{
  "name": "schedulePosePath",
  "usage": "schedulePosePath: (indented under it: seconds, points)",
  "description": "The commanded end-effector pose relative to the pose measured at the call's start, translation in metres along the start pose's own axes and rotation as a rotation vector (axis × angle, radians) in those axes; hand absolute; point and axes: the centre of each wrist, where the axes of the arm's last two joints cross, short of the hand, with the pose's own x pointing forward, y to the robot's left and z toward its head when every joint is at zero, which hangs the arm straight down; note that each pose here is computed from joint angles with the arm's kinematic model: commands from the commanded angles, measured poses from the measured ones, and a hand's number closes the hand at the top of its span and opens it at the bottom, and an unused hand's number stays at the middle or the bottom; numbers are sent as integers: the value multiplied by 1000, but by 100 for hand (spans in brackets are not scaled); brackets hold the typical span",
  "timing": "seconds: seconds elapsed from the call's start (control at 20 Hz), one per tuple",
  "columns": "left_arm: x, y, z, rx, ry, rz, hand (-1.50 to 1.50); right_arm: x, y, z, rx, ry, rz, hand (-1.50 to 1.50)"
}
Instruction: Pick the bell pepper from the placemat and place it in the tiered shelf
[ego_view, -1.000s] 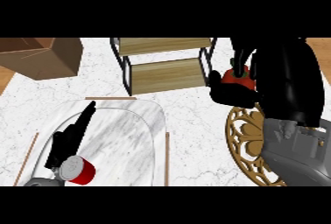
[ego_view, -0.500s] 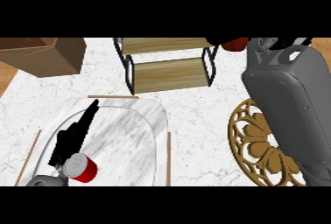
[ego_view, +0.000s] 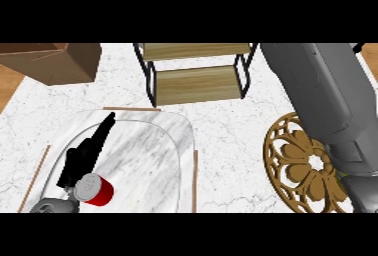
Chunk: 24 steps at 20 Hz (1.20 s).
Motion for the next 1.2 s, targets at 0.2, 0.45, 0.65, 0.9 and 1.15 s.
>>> schedulePosePath:
  seconds: [0.2, 0.45, 0.65, 0.9, 1.15]
  points:
    - [0, -21, -7, -21, 60, 14, 0, -6, 45, -22, 99, 17, 23, 150]
    - [-12, -14, 0, -32, 59, 13, 0, -6, 58, -20, 223, 22, -209, 150]
    - [-4, -10, -1, -41, 39, 15, 0, 0, 66, -14, 312, 206, -623, -150]
    - [-1, -18, -10, -34, 36, 14, 0, -4, 74, -12, 239, 169, -869, -150]
    - [-6, -26, 1, -44, 66, 11, 0, -27, 46, -33, -2, 149, -949, -150]
